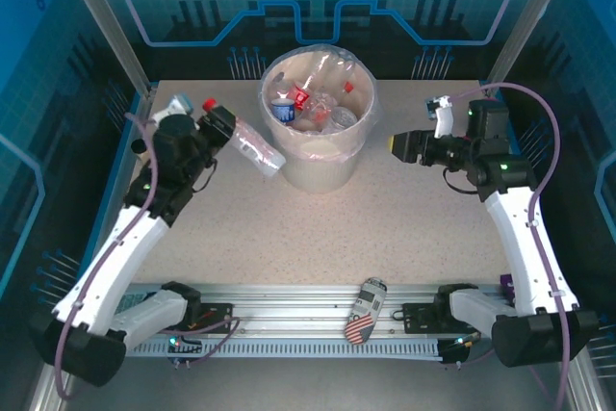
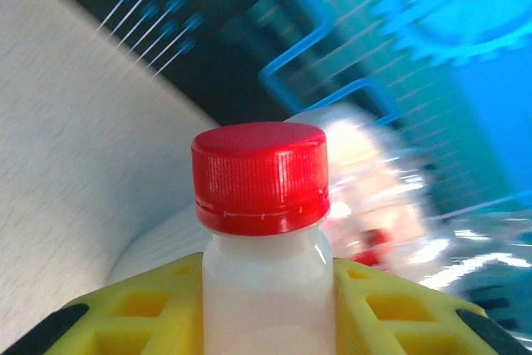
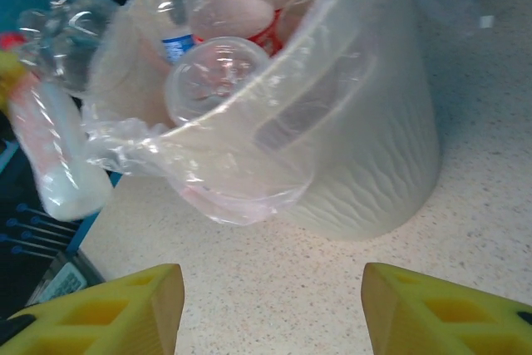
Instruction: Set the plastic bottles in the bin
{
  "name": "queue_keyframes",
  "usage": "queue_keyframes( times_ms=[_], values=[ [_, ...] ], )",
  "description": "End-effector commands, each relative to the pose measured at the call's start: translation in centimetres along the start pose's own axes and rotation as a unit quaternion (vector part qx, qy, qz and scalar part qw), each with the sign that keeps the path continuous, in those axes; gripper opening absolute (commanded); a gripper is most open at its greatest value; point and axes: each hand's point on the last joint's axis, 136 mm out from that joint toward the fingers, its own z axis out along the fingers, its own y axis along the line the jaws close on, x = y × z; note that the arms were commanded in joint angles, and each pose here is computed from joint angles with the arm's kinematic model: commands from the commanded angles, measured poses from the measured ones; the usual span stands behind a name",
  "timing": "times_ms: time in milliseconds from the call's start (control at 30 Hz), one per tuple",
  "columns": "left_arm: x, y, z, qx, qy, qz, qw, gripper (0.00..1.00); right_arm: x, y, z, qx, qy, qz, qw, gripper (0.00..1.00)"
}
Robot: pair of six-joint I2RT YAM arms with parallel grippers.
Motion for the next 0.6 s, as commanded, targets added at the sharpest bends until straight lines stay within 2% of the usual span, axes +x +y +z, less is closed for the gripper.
queue_keyframes(
  times_ms=[0,133,300,467,567],
  values=[
    [-2.9,-6.0,-2.5,0.079,-0.04,0.079,0.993,0.35,-2.1,3.6,-0.7,-0.055,-0.024,-0.042,0.997,0.59],
    [-1.8,-13.2,-4.0,0.17,-0.003,0.169,0.971,0.35,-3.7,6.7,-1.6,-0.09,-0.024,-0.09,0.992,0.6],
    [2.3,-18.8,-4.0,0.245,0.072,0.252,0.933,0.33,-4.6,12.0,-1.9,-0.166,-0.012,-0.156,0.974,0.66],
    [5.8,-22.3,-2.6,0.309,0.139,0.254,0.906,0.33,-5.3,15.6,-0.7,-0.204,0.002,-0.192,0.96,0.69],
    [7.1,-23.4,-1.6,0.326,0.162,0.243,0.899,0.33,-5.5,17.3,0.1,-0.238,0.007,-0.192,0.952,0.72]
  ],
)
